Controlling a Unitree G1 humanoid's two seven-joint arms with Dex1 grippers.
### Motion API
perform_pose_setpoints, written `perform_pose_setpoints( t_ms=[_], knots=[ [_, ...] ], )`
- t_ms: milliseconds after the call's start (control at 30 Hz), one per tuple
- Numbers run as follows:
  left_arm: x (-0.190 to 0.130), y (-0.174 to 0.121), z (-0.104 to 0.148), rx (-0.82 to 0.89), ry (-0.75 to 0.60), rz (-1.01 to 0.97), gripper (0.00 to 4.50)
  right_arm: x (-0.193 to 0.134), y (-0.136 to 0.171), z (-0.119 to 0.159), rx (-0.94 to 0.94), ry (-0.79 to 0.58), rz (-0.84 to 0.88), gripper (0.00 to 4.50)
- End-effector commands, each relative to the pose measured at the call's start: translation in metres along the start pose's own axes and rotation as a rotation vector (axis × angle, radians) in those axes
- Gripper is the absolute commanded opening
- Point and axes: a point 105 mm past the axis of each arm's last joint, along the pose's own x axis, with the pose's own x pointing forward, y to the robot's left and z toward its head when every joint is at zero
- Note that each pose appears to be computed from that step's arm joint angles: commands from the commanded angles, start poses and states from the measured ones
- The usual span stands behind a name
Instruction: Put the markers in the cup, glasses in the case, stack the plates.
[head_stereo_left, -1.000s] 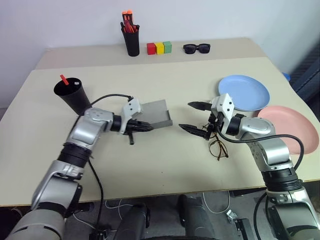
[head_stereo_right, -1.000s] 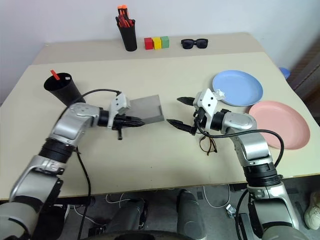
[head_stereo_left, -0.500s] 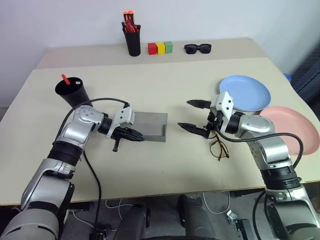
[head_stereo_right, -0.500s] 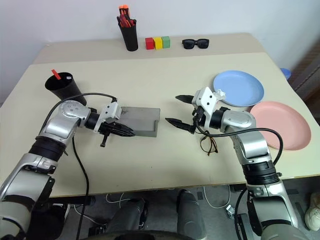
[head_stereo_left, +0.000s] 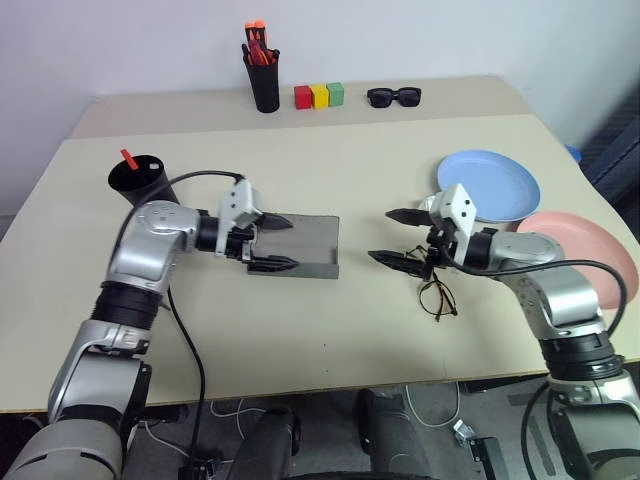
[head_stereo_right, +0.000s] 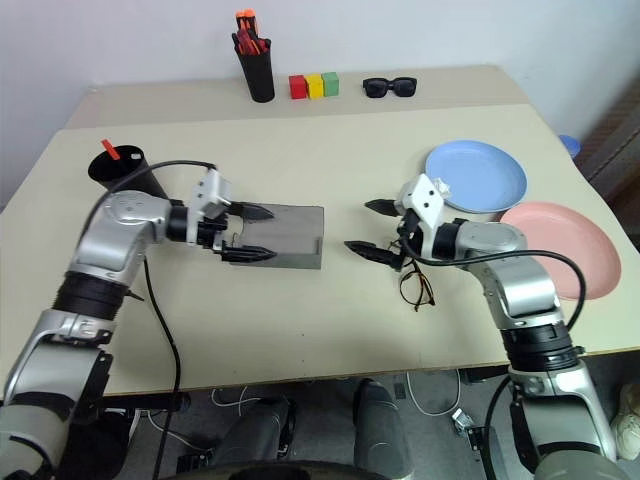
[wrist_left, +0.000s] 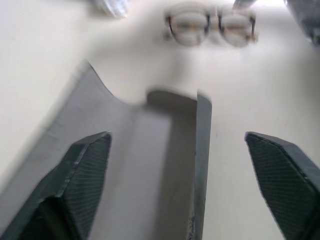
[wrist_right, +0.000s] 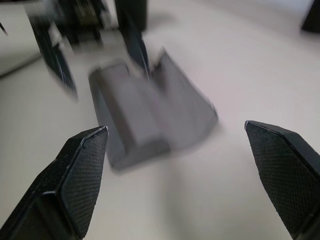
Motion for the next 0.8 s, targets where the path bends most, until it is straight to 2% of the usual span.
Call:
perform_pose_setpoints(
  t_ms=[33,333,467,700,800],
  knots=[
    [-0.026,-0.006,0.014,0.009,-0.083,0.064,4.46,-0.022,-0.006,0.012,0.003,0.042,-0.103,4.50],
    [-0.061,-0.027,0.010,-0.015,-0.193,0.181,4.46,-0.079,-0.013,-0.015,0.195,0.353,-0.387,4.50],
    [-0.067,-0.031,0.008,0.008,-0.203,0.186,4.46,-0.080,-0.003,-0.024,0.232,0.423,-0.403,4.50],
    [-0.068,-0.031,0.008,0.022,-0.201,0.188,4.46,-0.072,0.005,-0.040,0.324,0.449,-0.453,4.50],
    [-0.066,-0.032,0.008,0.019,-0.201,0.187,4.50,-0.069,0.006,-0.045,0.357,0.454,-0.453,3.65]
  ],
)
